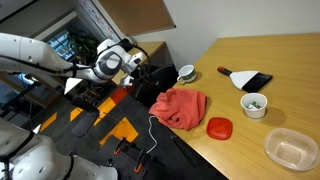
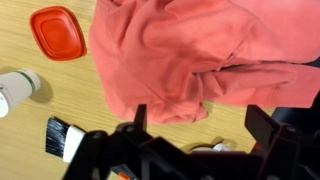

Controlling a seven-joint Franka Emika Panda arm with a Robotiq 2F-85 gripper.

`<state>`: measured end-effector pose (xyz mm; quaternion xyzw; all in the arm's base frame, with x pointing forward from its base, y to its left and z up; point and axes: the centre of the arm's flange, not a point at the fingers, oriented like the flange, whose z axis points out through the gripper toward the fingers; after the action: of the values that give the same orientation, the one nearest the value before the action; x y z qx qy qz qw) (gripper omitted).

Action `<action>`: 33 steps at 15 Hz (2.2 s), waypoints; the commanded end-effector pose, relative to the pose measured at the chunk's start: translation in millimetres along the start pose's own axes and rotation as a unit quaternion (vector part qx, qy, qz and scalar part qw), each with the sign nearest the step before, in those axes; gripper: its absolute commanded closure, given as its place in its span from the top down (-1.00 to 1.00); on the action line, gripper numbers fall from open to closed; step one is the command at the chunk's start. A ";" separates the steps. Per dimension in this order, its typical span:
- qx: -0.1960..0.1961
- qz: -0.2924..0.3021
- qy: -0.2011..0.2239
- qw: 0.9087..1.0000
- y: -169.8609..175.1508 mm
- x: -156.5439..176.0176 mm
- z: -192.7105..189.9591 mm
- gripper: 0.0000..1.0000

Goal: Put the clothing on top of the black chair on the left

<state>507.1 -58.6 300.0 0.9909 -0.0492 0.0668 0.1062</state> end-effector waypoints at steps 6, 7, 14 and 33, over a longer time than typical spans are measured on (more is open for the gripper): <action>-0.038 0.033 -0.032 0.998 -12.7 52.4 77.0 1.00; -0.039 0.035 -0.037 0.998 -13.5 53.4 85.0 1.00; -0.049 0.035 -0.059 0.996 -11.1 49.4 118.8 0.31; 0.012 -0.005 0.017 1.000 -9.4 26.8 -39.2 -0.98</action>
<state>560.6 -59.2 274.7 0.9890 -0.0687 0.0630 0.1152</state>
